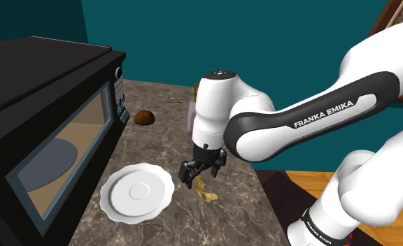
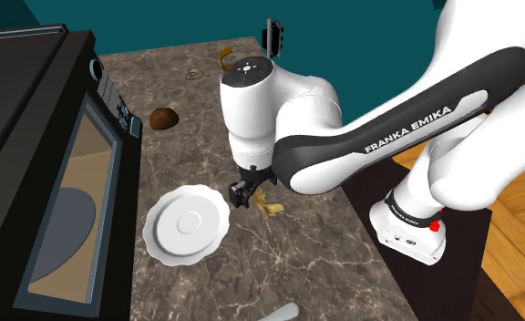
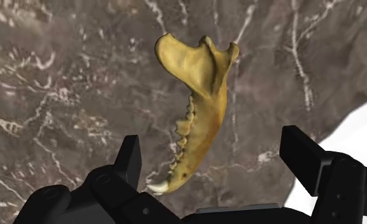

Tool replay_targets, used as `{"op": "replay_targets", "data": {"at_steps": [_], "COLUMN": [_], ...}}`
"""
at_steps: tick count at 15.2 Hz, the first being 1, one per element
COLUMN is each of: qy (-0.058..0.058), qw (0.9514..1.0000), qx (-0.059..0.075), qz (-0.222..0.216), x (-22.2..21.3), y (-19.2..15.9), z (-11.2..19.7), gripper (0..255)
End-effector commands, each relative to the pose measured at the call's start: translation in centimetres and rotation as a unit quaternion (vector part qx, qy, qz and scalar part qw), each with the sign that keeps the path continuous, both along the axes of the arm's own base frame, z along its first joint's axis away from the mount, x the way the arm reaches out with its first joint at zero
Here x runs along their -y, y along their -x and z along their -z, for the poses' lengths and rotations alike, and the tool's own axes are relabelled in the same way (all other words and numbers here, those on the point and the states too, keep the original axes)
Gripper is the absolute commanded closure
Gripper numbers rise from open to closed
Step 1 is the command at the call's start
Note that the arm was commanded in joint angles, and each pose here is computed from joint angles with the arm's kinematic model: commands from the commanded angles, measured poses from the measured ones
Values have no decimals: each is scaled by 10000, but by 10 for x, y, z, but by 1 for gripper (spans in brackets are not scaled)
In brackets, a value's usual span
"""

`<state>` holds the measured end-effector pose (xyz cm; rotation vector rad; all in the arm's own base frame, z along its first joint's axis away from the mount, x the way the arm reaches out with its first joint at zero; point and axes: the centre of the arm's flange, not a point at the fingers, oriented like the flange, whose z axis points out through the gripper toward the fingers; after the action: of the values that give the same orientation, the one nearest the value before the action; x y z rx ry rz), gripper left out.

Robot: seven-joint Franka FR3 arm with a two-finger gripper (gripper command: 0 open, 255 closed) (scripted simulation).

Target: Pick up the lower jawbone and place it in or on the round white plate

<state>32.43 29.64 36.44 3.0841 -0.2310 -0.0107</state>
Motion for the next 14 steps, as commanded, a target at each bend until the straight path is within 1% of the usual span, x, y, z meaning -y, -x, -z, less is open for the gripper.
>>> {"op": "replay_targets", "data": {"at_steps": [1, 4, 12, 13, 14], "qy": [12, 12, 12, 12, 12], "qw": [10000, 10000, 10000, 10000, 10000], "qx": [1, 1, 0, 0, 0], "qz": [-20, -20, -20, -20, -20], "x": [0, 1, 1, 1, 1], "y": [0, 1, 1, 1, 1], "z": [11, 30, 30, 30, 30], "gripper": [0, 0, 0, 255, 255]}}
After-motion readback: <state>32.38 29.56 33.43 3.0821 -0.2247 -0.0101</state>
